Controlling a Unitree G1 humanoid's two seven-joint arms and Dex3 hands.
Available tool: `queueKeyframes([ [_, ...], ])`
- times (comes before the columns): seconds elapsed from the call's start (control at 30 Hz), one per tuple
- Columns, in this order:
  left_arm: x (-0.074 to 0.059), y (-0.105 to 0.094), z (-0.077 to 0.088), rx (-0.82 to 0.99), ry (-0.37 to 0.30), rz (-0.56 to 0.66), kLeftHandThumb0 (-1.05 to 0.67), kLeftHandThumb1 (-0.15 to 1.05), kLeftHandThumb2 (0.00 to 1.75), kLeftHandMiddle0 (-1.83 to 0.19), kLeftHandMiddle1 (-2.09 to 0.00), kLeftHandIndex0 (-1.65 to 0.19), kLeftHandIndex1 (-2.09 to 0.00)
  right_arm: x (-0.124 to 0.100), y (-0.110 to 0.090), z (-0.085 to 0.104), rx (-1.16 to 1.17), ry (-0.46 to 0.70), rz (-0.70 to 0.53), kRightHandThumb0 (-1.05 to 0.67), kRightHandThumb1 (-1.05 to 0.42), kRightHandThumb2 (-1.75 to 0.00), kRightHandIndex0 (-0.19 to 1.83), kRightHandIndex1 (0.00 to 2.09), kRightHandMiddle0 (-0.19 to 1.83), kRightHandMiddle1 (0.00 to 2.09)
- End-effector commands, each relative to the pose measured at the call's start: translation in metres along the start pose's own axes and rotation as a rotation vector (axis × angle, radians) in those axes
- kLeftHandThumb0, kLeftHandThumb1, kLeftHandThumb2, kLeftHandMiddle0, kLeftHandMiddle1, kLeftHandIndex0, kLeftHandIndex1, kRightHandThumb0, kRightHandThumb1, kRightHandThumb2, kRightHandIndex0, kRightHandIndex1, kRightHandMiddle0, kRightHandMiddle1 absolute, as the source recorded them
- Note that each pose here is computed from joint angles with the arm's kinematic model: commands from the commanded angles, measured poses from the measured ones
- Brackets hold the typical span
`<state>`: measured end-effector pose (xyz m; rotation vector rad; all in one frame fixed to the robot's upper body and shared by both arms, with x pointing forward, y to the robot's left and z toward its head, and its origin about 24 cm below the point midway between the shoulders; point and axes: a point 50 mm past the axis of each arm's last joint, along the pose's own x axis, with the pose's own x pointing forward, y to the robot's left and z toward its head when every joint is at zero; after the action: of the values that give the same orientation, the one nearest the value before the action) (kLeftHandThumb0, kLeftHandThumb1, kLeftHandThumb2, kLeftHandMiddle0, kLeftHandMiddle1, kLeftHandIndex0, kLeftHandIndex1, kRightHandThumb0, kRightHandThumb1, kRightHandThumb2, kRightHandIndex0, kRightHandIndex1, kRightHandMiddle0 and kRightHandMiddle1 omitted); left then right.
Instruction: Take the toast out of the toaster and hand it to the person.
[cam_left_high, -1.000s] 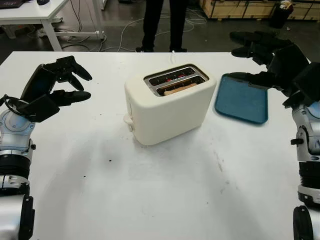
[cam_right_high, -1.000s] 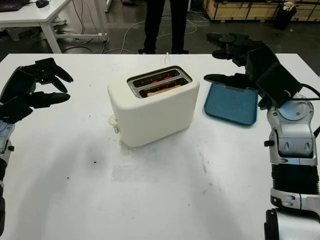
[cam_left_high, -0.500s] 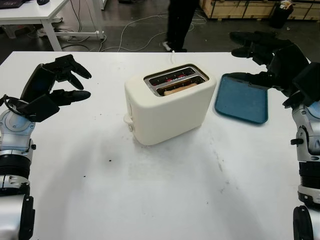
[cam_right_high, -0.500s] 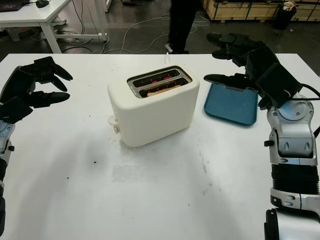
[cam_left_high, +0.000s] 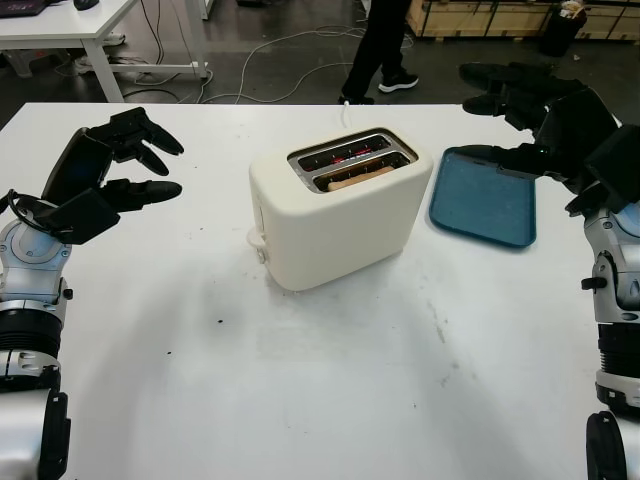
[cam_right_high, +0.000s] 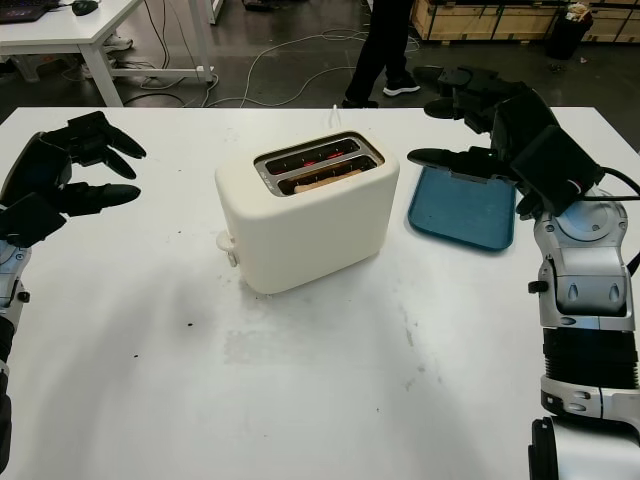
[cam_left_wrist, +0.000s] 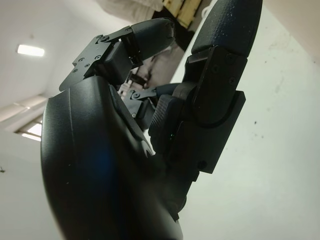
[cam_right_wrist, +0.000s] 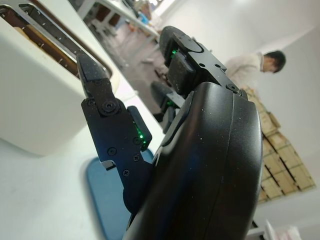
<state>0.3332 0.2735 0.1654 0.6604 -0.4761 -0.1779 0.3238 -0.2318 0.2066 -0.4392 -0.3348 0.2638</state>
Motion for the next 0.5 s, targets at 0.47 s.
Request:
queueKeyframes([
  [0.47, 0.0013, 0.0032, 0.0028, -0.005, -0.014, 0.018, -1.05, 0.92, 0.1, -0.53, -1.35, -0.42, -1.24, -0.0009, -0.0012, 0.0023, 0.004, -0.003, -0.007, -0.23, -0.71, 0.0, 0.19, 0.83, 0.59, 0.01],
])
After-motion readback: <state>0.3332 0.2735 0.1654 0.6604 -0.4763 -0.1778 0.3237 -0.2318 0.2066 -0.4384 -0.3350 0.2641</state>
